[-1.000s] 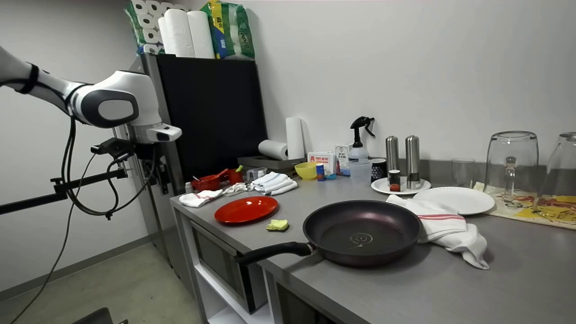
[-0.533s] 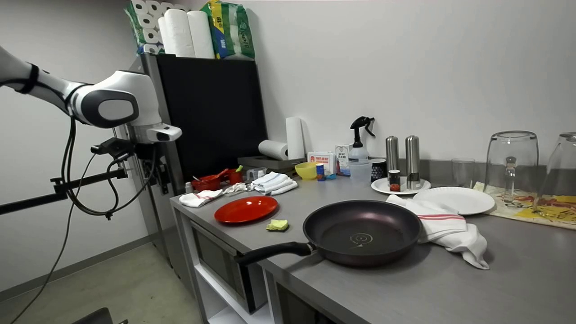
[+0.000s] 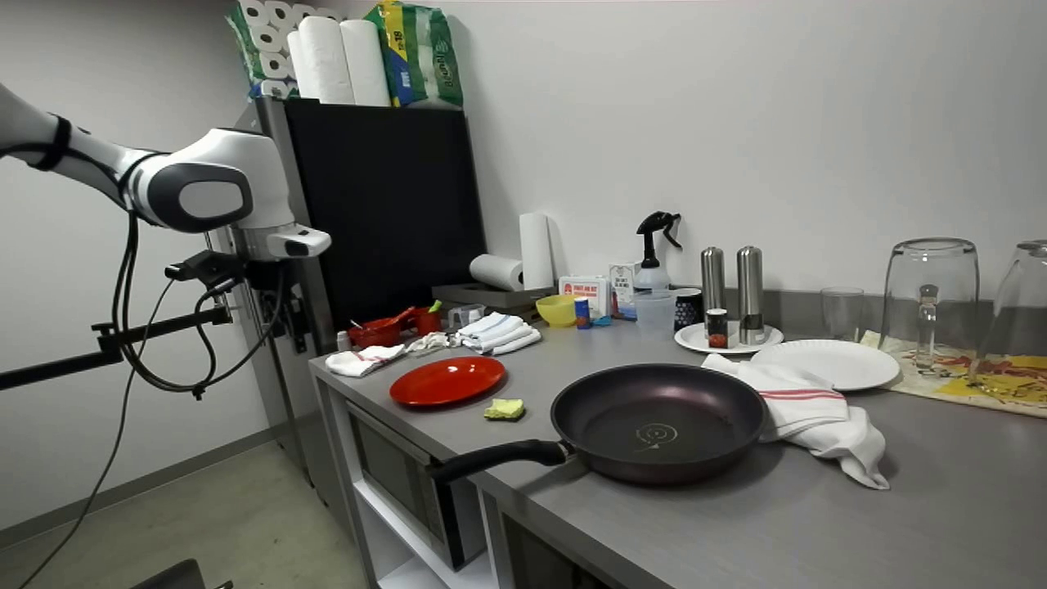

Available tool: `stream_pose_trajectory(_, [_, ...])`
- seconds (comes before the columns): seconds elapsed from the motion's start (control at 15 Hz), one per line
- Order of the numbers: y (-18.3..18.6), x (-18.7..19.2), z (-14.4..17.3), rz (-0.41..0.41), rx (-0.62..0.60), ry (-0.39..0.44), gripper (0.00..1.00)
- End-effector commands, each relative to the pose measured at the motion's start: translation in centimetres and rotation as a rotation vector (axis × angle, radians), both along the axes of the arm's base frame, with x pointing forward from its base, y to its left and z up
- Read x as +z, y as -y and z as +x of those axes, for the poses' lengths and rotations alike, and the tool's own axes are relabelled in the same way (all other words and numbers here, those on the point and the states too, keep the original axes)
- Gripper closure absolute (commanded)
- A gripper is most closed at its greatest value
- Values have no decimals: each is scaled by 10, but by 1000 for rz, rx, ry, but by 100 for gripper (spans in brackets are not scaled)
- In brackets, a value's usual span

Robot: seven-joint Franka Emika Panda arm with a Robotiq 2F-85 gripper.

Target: Move the pan to the left then move it forwards.

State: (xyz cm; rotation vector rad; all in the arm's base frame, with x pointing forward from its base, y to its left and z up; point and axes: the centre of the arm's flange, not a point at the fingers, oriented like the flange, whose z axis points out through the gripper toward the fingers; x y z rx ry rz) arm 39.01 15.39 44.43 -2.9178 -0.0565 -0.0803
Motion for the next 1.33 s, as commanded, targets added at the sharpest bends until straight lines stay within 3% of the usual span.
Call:
stream_pose_trajectory(0.0, [4,-7,7,-34,-12,12,0])
stream_pose_trajectory(0.67, [79,-13,38,-75,-219,22,0])
stream_pose_trajectory(1.27, [166,-15,36,-230,-402,31,0])
